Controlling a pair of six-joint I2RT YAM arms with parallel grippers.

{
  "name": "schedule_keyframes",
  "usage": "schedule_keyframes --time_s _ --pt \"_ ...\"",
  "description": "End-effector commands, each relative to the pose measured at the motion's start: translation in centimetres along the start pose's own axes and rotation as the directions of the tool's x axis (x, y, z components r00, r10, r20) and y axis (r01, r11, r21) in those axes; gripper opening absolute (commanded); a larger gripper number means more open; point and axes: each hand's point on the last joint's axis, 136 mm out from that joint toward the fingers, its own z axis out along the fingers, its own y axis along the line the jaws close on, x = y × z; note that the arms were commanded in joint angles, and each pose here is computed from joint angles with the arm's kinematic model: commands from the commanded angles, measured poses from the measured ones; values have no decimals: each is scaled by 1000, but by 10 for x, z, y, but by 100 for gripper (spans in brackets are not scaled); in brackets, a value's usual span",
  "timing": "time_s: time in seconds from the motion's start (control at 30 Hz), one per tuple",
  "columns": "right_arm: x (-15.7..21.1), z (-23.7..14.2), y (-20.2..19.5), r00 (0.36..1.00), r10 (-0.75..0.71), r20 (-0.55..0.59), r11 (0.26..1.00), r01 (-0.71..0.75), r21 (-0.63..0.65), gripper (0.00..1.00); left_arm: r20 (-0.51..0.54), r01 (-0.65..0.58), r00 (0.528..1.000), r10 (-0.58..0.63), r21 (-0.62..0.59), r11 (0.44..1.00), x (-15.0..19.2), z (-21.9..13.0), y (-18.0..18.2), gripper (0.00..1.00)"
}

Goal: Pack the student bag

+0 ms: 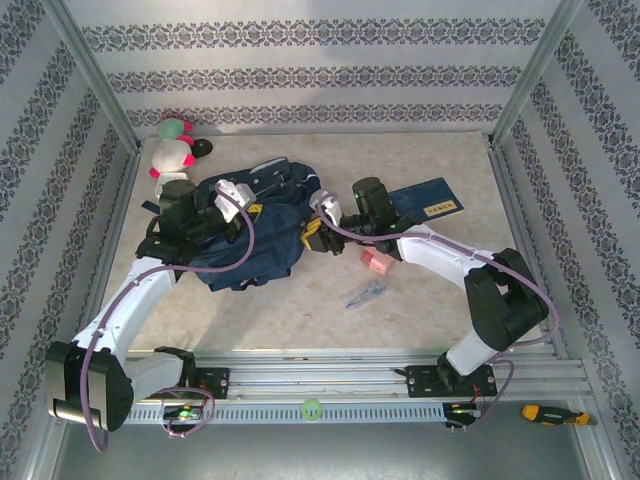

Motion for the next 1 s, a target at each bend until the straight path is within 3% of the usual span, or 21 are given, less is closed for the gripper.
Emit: schedule_keyframes --time_s 0.0,0.13,0.37,0.57,0.6,0.7,0.87,0.97 --pt "-29 -3 8 996 -37 80 996 43 -74 25 151 -92 984 93 -14 996 -43 -13 0 0" --pt "-30 -5 8 996 -16 91 995 25 -92 21 149 -92 984 94 -16 996 -43 -13 0 0" --pt "-25 -8 5 996 16 89 997 -10 -72 0 131 -80 988 87 -59 995 -40 -12 8 0" --pt "-25 -11 7 995 53 90 998 -50 -39 0 69 -61 995 74 -174 983 -33 -8 24 0" --pt "-27 -12 11 992 82 92 997 -81 -20 0 18 -41 999 48 -259 965 -28 -5 36 0" --pt "-28 -10 20 984 161 77 987 -160 -25 0 -36 -23 999 11 -340 940 -23 4 43 0" --pt "-20 -10 30 940 339 46 941 -339 -15 0 -145 -54 989 -3 -391 919 -9 30 34 0" --pt "-9 -10 30 890 456 27 889 -456 26 0 -146 14 986 -80 -404 915 1 43 30 0"
